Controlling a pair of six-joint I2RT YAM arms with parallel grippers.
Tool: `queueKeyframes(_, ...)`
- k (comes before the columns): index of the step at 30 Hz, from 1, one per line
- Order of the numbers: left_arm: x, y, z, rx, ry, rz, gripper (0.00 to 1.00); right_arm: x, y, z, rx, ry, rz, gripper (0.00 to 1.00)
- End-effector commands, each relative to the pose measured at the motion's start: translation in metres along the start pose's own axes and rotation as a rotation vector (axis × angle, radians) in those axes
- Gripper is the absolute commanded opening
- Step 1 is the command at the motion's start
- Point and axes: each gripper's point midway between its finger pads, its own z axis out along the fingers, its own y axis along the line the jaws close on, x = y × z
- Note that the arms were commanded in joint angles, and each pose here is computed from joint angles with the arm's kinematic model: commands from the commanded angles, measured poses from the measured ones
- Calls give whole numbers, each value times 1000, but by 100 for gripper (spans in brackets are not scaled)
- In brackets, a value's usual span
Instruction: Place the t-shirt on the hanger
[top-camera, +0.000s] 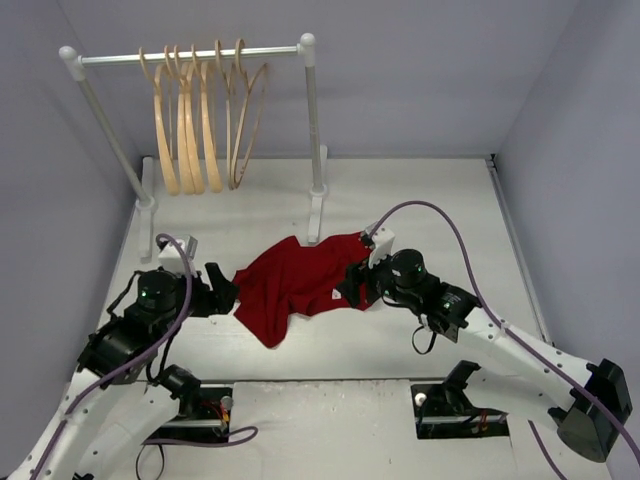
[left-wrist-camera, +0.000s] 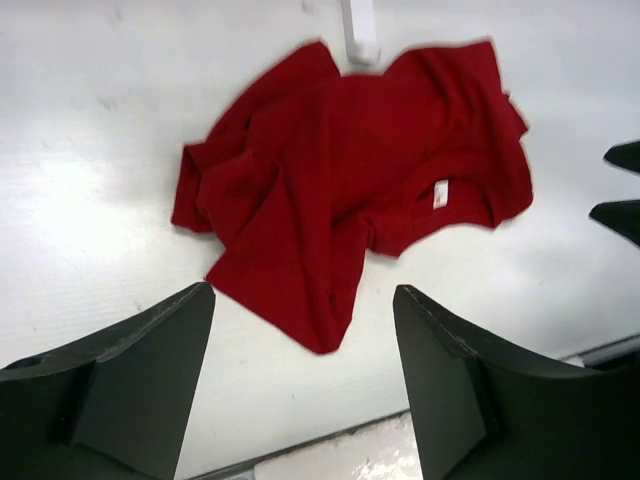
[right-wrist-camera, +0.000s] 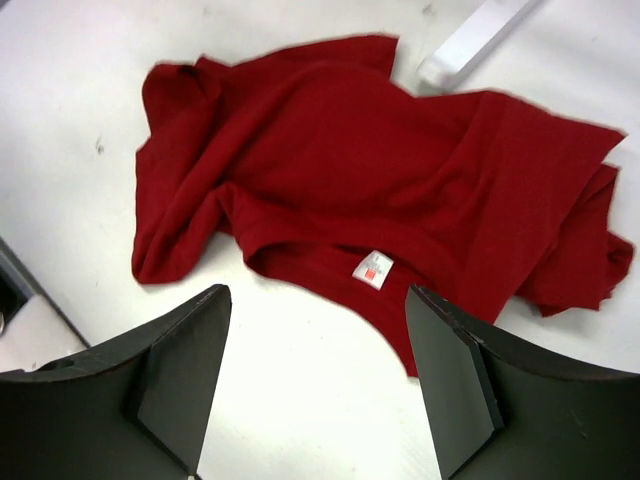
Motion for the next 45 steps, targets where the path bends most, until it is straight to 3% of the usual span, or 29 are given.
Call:
queueKeyframes(1,-32,8,-5,-96,-52,45,69,-65,-1,4,63,-146,21,68)
queueKeyframes(10,-56,36,21,-336,-32,108,70,-158,6,53,145,-237,94,69)
queueKeyframes(12,-53,43,23,-366,-26,119,70,-197,20,60,151,-304,97,69)
queueKeyframes(17,-47,52,16,-382,-45,137,70,-281,50,72,175,-461,110,70)
queueKeyframes(24,-46,61,13,-415,-44,180,70,-337,66,114,221,-574,161,70)
queueKeyframes(33,-46,62,15,-406,-36,149,70,-349,70,170,231,-612,186,69)
queueKeyframes(40,-45,62,17,-392,-24,129,70,-340,59,182,291,-605,192,68)
queueKeyframes(45,-44,60,19,-373,-19,119,70,-325,44,176,365,-576,169,61)
